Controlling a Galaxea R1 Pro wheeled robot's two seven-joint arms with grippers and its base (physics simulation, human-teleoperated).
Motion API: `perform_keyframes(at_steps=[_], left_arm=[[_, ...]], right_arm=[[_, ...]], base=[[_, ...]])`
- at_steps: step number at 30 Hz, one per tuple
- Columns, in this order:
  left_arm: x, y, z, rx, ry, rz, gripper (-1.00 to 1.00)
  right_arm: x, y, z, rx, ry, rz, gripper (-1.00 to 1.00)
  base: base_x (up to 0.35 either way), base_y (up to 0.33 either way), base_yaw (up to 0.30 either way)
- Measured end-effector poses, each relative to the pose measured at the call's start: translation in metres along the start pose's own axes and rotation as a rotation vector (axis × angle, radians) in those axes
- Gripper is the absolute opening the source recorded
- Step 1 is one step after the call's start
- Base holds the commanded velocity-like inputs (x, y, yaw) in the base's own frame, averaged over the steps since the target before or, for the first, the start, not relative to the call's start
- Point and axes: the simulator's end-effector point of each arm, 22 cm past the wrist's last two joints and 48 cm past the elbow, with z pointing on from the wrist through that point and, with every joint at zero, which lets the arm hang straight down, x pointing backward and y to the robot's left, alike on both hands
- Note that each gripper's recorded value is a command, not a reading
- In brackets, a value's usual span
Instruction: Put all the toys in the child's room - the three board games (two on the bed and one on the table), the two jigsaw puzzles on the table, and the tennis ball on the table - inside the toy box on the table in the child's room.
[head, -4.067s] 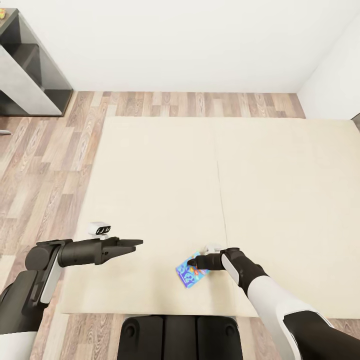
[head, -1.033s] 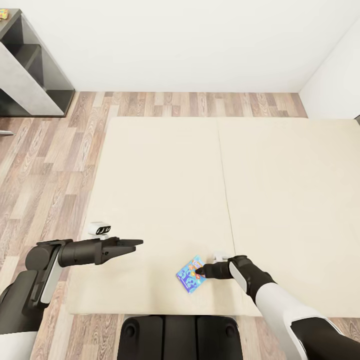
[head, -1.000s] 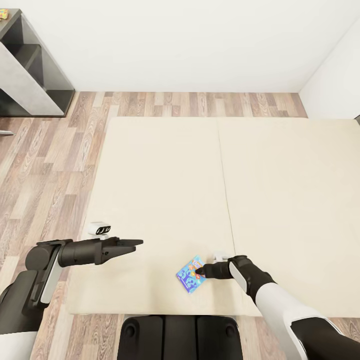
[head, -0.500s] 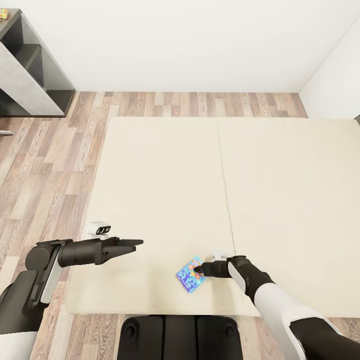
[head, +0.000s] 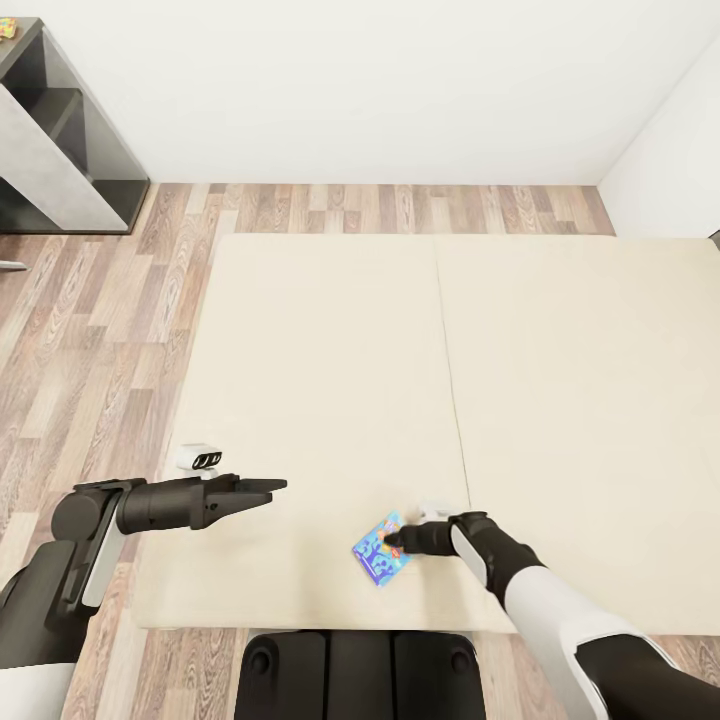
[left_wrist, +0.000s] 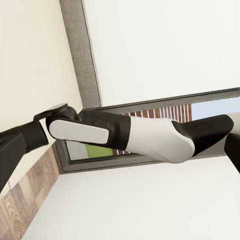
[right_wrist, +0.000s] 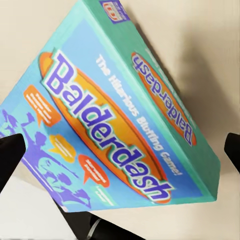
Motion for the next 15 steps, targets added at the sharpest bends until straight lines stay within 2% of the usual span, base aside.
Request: perform_keyframes(at_steps=[9, 15], left_arm=[[0.000, 0.000, 0.000, 0.000, 0.000, 0.000, 1.00], [0.000, 0.000, 0.000, -0.001, 0.001, 0.000, 1.00]], right_arm=[[0.006, 0.005, 0.003, 0.012, 0.022, -0.063, 1.00], [0.003, 0.012, 0.006, 0.011, 0.007, -0.088, 1.00]], base=[[0.000, 0.000, 0.000], [0.000, 0.000, 0.000]])
